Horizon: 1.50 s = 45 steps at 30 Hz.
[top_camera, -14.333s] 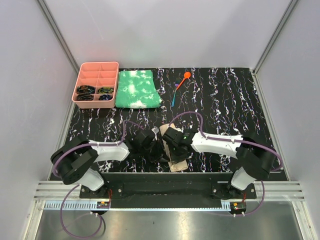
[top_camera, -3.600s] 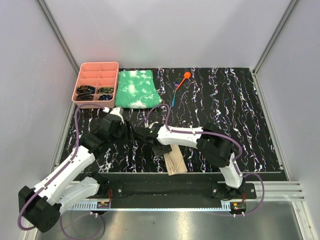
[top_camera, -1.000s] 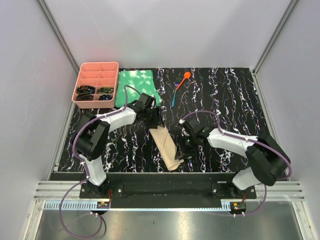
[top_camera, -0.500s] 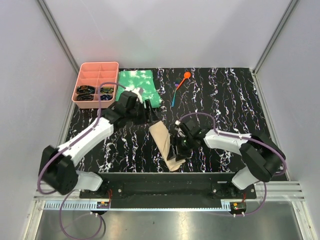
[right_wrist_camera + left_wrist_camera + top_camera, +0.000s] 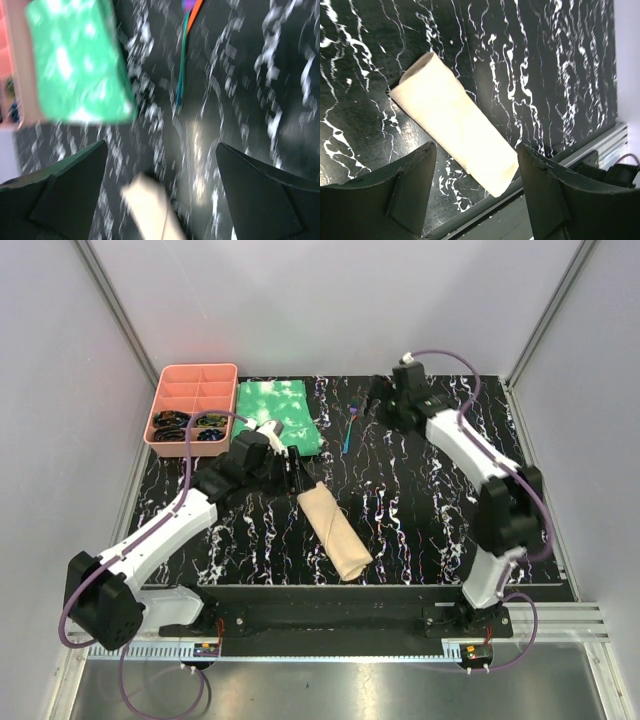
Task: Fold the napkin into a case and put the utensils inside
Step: Pick up the fork from the center of the board.
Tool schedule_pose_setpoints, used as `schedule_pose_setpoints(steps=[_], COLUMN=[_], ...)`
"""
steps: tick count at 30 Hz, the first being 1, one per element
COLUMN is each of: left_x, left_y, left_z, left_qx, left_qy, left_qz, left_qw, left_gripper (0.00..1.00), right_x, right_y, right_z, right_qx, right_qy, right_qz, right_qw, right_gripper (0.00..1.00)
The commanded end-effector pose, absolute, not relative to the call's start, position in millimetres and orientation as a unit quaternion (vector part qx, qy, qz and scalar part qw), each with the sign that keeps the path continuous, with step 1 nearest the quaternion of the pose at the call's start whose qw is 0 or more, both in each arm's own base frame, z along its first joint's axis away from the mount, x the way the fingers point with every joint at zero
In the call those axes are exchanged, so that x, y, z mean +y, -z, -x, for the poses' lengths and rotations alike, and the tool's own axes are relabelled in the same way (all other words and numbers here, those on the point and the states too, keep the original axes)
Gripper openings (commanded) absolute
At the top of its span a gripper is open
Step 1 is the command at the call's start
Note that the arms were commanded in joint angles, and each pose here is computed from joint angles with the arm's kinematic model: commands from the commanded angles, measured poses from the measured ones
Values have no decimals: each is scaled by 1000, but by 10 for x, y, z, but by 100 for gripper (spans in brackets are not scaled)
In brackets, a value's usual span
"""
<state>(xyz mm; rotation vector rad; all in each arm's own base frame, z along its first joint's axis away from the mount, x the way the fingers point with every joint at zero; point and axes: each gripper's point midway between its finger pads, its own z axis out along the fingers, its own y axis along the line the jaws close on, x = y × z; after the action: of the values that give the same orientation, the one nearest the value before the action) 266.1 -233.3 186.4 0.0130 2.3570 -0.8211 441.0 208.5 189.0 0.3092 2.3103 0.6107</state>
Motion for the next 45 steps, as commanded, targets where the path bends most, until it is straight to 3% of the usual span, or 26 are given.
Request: schedule_pose_setpoints(steps=[1, 3, 5, 6, 8, 9, 10, 12, 23, 29, 33, 39, 45], left_x=[-2446, -2410, -2381, -2375, -2378, -2397, -2408, -2435, -2557, -2561, -2549, -2571, -2631], left_y=[-1995, -2004, -1980, -1962, -1932, -1912, -1906, -1867, -1901, -1899, -1908, -1886, -1871], left_z=[-2727, -2732, -2734, -2732, -2721, -2710, -2716, -2709, -2721, -2694, -2676, -2661, -2630], left_qx=[884, 883, 884, 884, 885, 885, 884, 886, 880, 880, 879, 879, 880], left_qy=[326, 319, 313, 311, 312, 317, 319, 322, 349, 352, 353, 357, 370], left_qz=[-33, -35, -34, -35, -35, -37, -37, -38, -42, -45, -46, -49, -54], left_qw=[334, 343, 346, 346, 344, 339, 339, 331, 320, 317, 319, 311, 295], left_gripper=[69, 69, 69, 69, 69, 69, 69, 69, 68, 68, 68, 68, 68], right_x=[1886, 1867, 1905, 1935, 2001, 2044, 2107, 2176, 2392, 2346, 2288, 2319, 2419], right_y=[-1662, -1340, -1466, -1183, -1297, -943, -1176, -796, -111, 120, 306, 408, 342], right_z=[-5133, -5346, -5579, -5665, -5838, -5874, -6014, -5960, -5697, -5479, -5285, -4939, -4537], right_qx=[906, 917, 912, 922, 919, 931, 920, 936, 957, 969, 971, 984, 987], right_qy=[-117, -78, -68, -57, -59, -51, -61, -67, -80, -50, 3, -25, -106], right_qz=[-115, -104, -87, -76, -44, -28, -11, 15, 78, 96, 141, 131, 108], right_qw=[390, 376, 394, 376, 387, 360, 387, 345, 269, 224, 191, 122, 49], right_gripper=[100, 99, 98, 97, 96, 93, 92, 89, 78, 59, 51, 39, 0])
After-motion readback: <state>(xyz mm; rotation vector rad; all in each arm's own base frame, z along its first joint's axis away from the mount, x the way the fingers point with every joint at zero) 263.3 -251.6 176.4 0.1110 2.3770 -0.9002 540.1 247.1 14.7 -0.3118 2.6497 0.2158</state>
